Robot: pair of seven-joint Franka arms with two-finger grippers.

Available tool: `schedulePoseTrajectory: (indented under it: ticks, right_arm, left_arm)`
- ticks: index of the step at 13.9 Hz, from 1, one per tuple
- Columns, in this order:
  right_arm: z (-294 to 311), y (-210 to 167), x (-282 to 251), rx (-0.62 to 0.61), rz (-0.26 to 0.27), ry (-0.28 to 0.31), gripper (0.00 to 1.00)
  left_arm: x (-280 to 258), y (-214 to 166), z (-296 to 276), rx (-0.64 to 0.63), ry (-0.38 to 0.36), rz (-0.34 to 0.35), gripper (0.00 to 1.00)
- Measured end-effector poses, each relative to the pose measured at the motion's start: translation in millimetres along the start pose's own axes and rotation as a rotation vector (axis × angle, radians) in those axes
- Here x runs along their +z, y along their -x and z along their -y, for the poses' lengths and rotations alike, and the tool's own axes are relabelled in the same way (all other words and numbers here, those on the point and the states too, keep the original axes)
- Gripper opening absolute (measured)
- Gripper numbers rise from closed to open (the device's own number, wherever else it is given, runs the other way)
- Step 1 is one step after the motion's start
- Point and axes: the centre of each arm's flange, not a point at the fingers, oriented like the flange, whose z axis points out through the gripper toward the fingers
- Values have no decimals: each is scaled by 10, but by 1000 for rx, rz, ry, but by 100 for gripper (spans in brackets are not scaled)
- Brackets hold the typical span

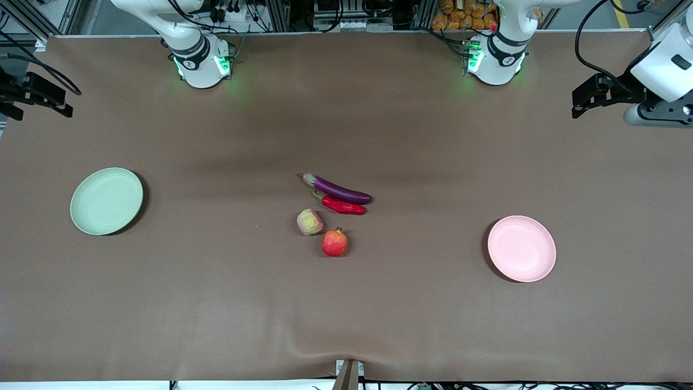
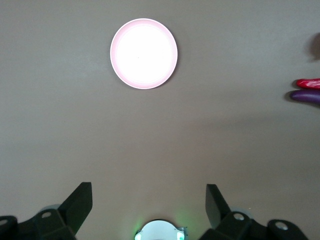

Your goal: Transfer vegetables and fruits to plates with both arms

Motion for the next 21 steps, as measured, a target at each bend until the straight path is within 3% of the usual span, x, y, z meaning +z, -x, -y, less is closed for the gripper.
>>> schedulePoseTrajectory:
  ticks: [4, 8, 15, 18, 21]
  right_arm:
    - [-3, -3, 6, 2, 1, 0, 100]
    - [-5, -3, 8, 6, 2, 0, 100]
    - [-14, -3, 13, 11, 3, -1, 100]
    - [-21, -3, 15, 14, 4, -1, 100]
    - [-23, -3, 17, 16, 4, -1, 100]
  left_arm:
    - [-78, -83, 1, -112, 8, -24, 100]
    - [253, -374, -202, -301, 32, 28, 100]
    - [1339, -969, -1765, -708, 141, 151, 100]
    - [1669, -906, -2568, -867, 140, 157, 100]
    - [1842, -734, -3425, -1107, 215, 125, 100]
